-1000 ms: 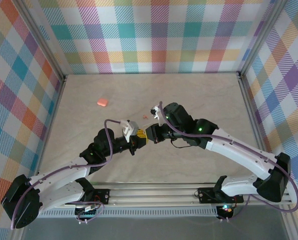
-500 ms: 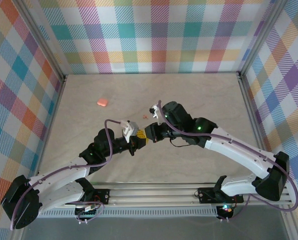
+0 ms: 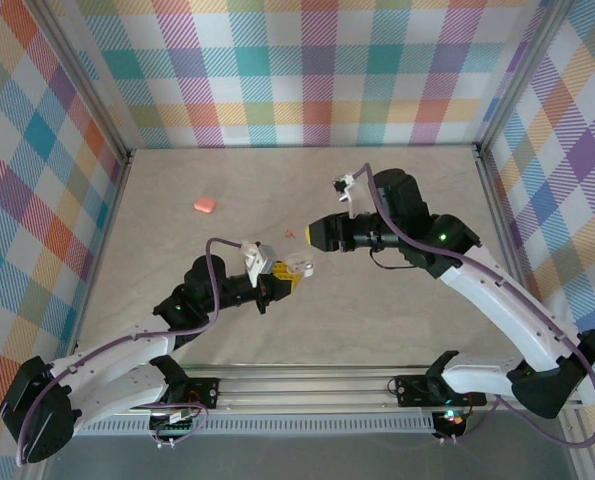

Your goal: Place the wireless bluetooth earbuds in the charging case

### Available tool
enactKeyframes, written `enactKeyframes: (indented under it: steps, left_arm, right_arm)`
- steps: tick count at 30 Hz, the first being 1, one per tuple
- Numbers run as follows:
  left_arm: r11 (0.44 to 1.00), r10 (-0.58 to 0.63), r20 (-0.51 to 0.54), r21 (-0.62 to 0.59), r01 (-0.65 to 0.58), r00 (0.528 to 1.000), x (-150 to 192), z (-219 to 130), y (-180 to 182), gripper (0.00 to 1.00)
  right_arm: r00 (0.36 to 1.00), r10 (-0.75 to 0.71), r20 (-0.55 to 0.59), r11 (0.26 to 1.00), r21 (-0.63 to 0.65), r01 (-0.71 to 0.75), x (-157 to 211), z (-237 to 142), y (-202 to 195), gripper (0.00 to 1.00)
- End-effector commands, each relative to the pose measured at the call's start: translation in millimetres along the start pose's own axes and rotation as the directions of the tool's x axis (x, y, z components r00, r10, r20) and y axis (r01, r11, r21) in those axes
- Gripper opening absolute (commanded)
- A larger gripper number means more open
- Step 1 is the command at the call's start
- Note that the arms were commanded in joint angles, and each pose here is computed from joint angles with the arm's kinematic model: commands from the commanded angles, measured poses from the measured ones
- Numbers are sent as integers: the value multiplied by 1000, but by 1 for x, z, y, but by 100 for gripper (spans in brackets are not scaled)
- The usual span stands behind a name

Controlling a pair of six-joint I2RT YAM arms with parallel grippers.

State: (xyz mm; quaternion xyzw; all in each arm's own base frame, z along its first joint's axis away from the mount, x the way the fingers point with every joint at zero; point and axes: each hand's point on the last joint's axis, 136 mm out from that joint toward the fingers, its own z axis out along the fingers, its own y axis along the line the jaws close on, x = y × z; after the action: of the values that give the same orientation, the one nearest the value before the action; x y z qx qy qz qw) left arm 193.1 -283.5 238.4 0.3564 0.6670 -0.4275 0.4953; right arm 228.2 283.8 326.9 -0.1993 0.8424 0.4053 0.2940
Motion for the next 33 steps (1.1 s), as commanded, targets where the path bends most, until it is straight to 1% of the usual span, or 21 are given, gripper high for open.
enactKeyframes:
  steps: [1,4,6,9,15,21,24,30,32,33]
  left_arm:
    - [994,48,29,95,-50,998,-24,-2,-21,0]
    - [989,42,8,143,-42,999,-27,3,-27,0]
    - [983,33,-15,179,-30,999,-27,8,-31,0]
    - [979,22,-34,204,-15,999,-27,14,-33,0]
    - [979,2,-49,202,8,999,-26,23,-28,0]
    - [980,-5,-35,200,12,999,-30,29,-25,0]
    - [981,-10,-38,194,17,999,-28,31,-23,0]
    - [985,-23,-19,169,26,1000,-27,30,-19,0]
    - [985,-25,-21,172,28,999,-25,30,-19,0]
    - [984,-27,-23,176,31,999,-25,30,-20,0]
  right_arm:
    - [997,18,-80,993,-113,-27,18,-1,1,55]
    - [995,25,-98,983,-179,-43,22,1,0,59]
    - [993,11,-121,974,-225,-38,26,4,4,64]
    - [988,13,-154,969,-244,-50,31,10,3,68]
    - [973,11,-229,931,-353,-93,40,15,17,67]
    - [957,15,-289,905,-403,-136,49,13,24,65]
    - [957,3,-290,892,-432,-134,49,8,30,63]
    - [966,-30,-257,868,-486,-103,45,-9,46,62]
    - [969,-41,-243,875,-478,-82,44,-13,46,62]
    - [972,-39,-230,895,-440,-68,44,-13,41,62]
